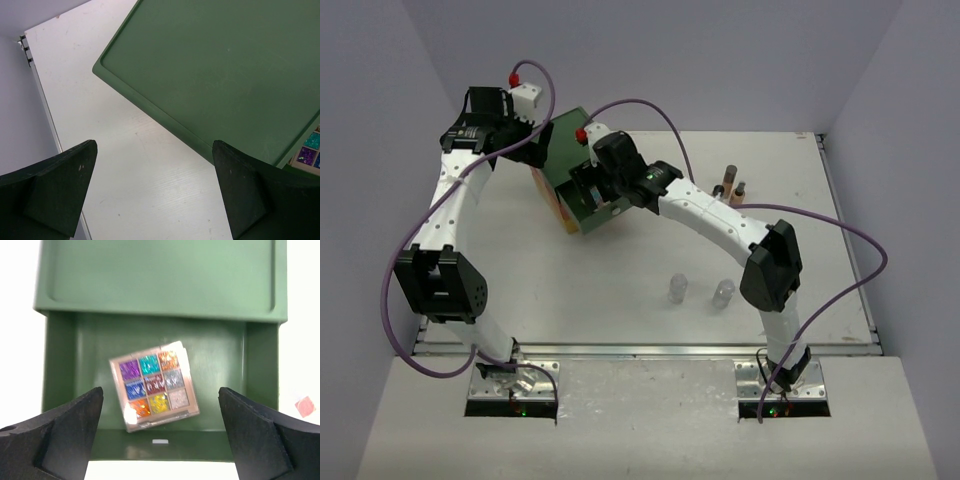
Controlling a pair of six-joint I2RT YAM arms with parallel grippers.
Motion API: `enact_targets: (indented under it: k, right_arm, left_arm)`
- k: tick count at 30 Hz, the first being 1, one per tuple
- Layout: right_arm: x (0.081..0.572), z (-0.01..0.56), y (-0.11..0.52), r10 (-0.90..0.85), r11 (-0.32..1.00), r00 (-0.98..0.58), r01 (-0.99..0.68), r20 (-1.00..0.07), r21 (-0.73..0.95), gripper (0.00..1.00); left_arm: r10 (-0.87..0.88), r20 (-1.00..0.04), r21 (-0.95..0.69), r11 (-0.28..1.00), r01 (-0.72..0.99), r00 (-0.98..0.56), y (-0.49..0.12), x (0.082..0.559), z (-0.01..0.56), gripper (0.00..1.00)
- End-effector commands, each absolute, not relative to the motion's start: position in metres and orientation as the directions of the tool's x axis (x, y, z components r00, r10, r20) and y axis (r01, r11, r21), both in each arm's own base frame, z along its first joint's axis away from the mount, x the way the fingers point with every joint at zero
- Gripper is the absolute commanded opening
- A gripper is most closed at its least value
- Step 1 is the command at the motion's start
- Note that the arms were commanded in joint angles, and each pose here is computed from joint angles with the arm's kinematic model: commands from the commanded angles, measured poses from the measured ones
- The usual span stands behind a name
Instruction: Organize the makeup
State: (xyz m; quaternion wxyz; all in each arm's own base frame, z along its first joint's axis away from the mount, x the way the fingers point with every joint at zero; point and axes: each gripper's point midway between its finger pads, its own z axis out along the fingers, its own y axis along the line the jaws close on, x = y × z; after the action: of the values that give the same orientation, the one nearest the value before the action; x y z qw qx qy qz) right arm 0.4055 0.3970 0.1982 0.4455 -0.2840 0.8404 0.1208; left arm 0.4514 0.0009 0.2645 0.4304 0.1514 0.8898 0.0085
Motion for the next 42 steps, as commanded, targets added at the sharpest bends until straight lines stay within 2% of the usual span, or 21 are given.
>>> enact_targets:
  k: [1,5,8,9,15,21,25,34,42]
  right_arm:
    - [0.408,0.275,0.410,-0.303,0.769,-0.296,-0.637,-0.906,-0.049,0.98]
    - [0.394,0.330,0.411,-0.297,0.683,-0.162,-0.725,-0.941,-0.090,0.99]
    - [0.383,0.354,0.379,-0.362,0.564,-0.035,-0.804,-0.932,-0.188,0.99]
    - [0.383,0.354,0.377,-0.361,0.563,-0.036,-0.805,-0.932,-0.188,0.99]
    - [0.423,0.346,0.260,-0.273,0.571,-0.166,-0.820,-0.948,-0.020,0.99]
    - [0.472,0.286,0.224,-0.400,0.645,-0.298,-0.763,-0.867,-0.036,0.99]
    - [0.496,0.219,0.202,-0.489,0.709,-0.406,-0.700,-0.772,-0.081,0.99]
    - [0.516,0.104,0.178,-0.584,0.743,-0.552,-0.659,-0.596,-0.118,0.99]
    - [0.509,0.041,0.181,-0.600,0.731,-0.606,-0.680,-0.522,-0.052,0.99]
  left_arm:
    - [0.264,-0.791,0.144,0.957,0.251,-0.552,0.003,0.459,0.275,0.97]
    - [0.269,-0.788,0.150,0.956,0.251,-0.554,0.004,0.458,0.275,0.98]
    - [0.274,-0.788,0.154,0.955,0.255,-0.552,0.004,0.455,0.276,0.98]
    - [0.275,-0.786,0.153,0.954,0.256,-0.554,0.004,0.455,0.275,0.98]
    - [0.287,-0.790,0.167,0.951,0.260,-0.541,0.005,0.453,0.277,0.98]
    - [0.291,-0.784,0.169,0.950,0.263,-0.549,0.005,0.454,0.274,0.98]
    - [0.299,-0.772,0.177,0.949,0.261,-0.561,0.007,0.451,0.269,0.99]
    - [0.291,-0.749,0.159,0.951,0.264,-0.595,0.007,0.447,0.250,0.99]
    - [0.288,-0.724,0.150,0.952,0.265,-0.626,0.008,0.449,0.232,0.99]
